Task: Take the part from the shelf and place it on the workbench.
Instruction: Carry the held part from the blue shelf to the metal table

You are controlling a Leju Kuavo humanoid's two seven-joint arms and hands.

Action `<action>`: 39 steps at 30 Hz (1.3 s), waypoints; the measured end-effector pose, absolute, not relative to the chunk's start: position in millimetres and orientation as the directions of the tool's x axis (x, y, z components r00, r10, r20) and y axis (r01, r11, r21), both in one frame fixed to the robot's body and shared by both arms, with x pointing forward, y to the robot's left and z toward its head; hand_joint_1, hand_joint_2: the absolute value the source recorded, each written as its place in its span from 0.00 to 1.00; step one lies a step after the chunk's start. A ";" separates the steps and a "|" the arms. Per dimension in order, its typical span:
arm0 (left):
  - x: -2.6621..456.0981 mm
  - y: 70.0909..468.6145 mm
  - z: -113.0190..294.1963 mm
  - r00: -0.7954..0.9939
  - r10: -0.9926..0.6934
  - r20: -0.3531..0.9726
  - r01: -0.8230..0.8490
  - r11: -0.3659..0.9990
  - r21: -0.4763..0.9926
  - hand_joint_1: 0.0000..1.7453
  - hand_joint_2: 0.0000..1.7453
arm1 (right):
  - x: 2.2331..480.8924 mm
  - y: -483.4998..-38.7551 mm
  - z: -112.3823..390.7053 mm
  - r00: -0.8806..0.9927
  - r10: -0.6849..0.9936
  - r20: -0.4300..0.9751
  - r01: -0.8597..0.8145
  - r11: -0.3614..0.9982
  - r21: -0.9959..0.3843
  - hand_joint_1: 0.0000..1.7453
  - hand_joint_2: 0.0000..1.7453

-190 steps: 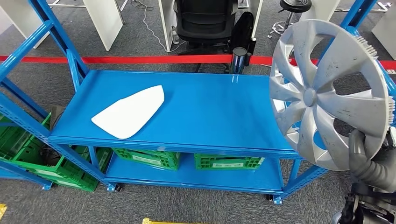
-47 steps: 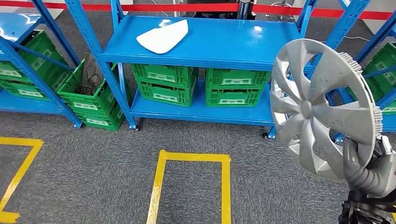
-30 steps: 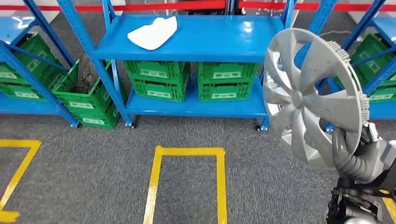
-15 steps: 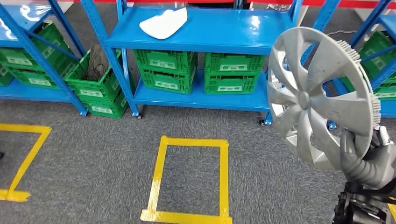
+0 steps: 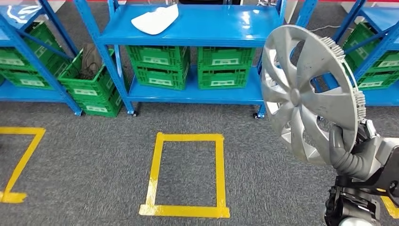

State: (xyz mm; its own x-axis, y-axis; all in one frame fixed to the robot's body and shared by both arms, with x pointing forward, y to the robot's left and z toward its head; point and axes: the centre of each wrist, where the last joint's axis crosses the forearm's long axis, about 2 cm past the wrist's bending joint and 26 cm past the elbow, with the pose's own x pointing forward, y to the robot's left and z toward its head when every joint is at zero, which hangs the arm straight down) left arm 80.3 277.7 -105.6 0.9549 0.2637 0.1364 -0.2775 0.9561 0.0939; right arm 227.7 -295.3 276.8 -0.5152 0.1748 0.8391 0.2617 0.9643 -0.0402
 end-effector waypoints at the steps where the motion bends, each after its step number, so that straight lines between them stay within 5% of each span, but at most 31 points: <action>1: 80.6 277.6 -105.6 0.955 0.263 0.137 -0.276 0.956 0.094 0.00 0.00 | 227.6 -295.3 277.0 -0.516 0.174 0.839 0.262 0.964 -0.039 1.00 1.00; 39: 76.5 279.8 -106.4 0.962 0.240 0.128 -0.253 0.962 0.104 0.00 0.00 | 227.5 -292.4 274.8 -0.506 0.157 0.848 0.241 0.970 -0.036 1.00 1.00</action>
